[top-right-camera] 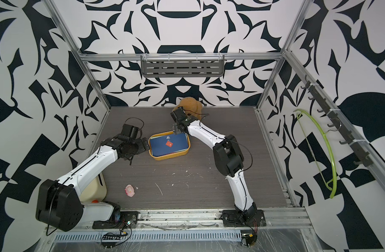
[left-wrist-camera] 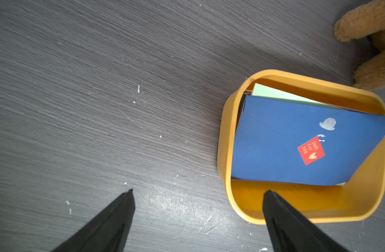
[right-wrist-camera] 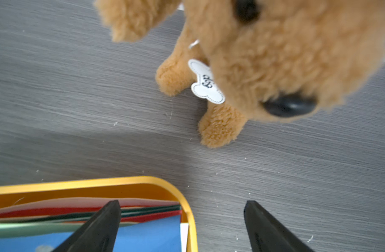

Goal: Put the sealed envelopes into the storage box
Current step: Adjust the envelope in the storage box.

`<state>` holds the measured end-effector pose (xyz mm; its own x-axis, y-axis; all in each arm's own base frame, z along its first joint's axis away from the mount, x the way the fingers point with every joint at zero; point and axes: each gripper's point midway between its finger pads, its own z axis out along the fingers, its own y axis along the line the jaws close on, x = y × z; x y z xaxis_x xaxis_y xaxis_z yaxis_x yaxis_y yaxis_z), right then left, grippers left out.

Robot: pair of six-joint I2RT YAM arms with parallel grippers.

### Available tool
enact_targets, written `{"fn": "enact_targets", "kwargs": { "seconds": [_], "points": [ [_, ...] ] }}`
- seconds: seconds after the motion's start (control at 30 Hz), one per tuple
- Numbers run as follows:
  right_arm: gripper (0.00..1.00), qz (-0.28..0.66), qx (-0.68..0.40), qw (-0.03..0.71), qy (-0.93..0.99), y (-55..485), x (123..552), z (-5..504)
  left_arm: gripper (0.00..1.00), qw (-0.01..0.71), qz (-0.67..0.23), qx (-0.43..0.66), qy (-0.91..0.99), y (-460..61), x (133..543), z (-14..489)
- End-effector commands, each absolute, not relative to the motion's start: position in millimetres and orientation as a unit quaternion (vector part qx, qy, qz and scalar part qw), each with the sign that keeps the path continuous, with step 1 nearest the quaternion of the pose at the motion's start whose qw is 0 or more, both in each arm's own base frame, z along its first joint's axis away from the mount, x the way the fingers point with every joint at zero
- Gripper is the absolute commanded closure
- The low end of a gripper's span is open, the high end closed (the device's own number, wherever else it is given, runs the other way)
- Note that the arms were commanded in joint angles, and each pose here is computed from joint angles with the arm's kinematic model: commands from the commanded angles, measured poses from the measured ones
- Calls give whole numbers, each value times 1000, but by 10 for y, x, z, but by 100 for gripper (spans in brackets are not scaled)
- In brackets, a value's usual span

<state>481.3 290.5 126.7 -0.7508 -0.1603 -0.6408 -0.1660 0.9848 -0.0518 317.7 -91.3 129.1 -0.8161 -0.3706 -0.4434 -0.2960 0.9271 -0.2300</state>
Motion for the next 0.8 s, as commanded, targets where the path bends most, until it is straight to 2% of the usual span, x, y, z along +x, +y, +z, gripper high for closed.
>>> {"fn": "enact_targets", "kwargs": {
  "seconds": [0.0, 0.47, 0.77],
  "points": [
    [5, 0, -74, 354, 932, 2856, 4928, 1313, 1, 242, -75, -175, 951, -900, 3128, 1272],
    [6, -17, -85, 330, 940, 2623, 4736, 1186, 1, 244, -74, -170, 952, -905, 3151, 1284],
    [4, -13, -78, 358, 930, 2560, 4728, 1497, 1, 241, -72, -164, 954, -913, 3152, 1277]
  ]
}}
